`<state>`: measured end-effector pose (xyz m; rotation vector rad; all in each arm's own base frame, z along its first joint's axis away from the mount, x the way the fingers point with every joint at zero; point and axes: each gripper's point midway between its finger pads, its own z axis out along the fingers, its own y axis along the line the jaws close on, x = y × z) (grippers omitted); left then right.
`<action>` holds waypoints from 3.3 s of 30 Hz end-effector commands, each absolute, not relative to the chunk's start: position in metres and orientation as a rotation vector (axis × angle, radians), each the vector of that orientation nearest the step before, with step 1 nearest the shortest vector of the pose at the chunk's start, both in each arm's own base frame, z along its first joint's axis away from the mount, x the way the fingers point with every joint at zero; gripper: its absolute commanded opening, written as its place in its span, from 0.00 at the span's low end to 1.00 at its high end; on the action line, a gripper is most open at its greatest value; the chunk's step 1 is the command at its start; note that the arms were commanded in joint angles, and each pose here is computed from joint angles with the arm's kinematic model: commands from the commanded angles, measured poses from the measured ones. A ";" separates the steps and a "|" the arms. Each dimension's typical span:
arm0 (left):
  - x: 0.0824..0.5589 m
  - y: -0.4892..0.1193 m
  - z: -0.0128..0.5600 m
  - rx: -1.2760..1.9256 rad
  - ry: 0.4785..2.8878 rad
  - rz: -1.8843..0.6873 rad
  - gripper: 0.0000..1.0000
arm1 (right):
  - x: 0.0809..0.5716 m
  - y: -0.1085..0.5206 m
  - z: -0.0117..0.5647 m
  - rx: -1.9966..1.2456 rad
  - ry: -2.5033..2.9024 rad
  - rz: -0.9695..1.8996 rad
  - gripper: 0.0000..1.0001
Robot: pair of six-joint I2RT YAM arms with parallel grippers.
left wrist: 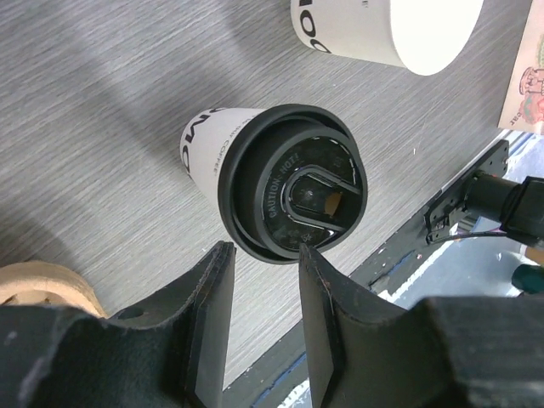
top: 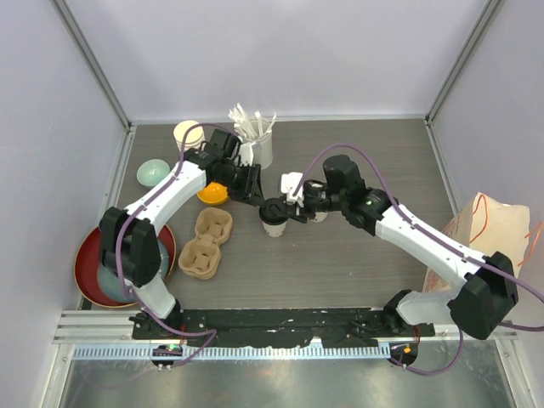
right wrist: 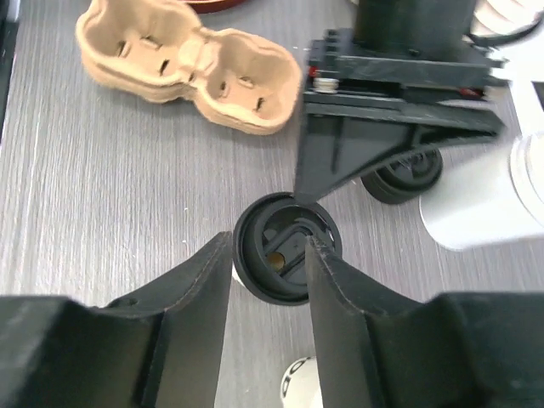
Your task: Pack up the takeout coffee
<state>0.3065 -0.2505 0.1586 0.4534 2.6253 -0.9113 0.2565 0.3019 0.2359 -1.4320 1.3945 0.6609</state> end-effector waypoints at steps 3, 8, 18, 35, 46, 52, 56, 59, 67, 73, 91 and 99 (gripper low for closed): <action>0.311 -0.248 0.177 0.336 2.580 -0.965 0.38 | 0.254 0.312 0.211 -1.797 1.070 0.564 0.44; 0.306 -0.248 0.168 0.313 2.611 -0.990 0.36 | 0.253 0.311 0.189 -1.967 1.108 0.612 0.42; 0.305 -0.248 0.151 0.295 2.650 -0.991 0.34 | 0.272 0.315 0.183 -1.936 1.139 0.543 0.40; 0.302 -0.247 0.137 0.292 2.686 -0.984 0.27 | 0.281 0.319 0.153 -1.956 1.206 0.556 0.33; 0.303 -0.249 0.124 0.279 2.725 -0.995 0.20 | 0.281 0.312 0.129 -1.933 1.281 0.541 0.27; 0.306 -0.253 0.124 0.283 2.726 -1.018 0.20 | 0.278 0.308 0.117 -1.912 1.334 0.547 0.23; 0.306 -0.255 0.124 0.284 2.729 -1.035 0.20 | 0.277 0.304 0.105 -1.896 1.377 0.546 0.15; 0.305 -0.255 0.121 0.278 2.745 -1.039 0.20 | 0.274 0.301 0.096 -1.880 1.400 0.549 0.11; 0.305 -0.257 0.113 0.265 2.766 -1.053 0.19 | 0.266 0.295 0.077 -1.825 1.483 0.569 0.01; 0.302 -0.256 0.107 0.256 2.789 -1.052 0.18 | 0.265 0.287 0.065 -1.799 1.535 0.502 0.01; 0.308 -0.258 0.117 0.290 2.768 -1.052 0.18 | 0.254 0.280 0.042 -1.740 1.665 0.428 0.01; 0.314 -0.254 0.129 0.328 2.724 -1.010 0.18 | 0.255 0.290 0.064 -1.706 1.598 0.474 0.01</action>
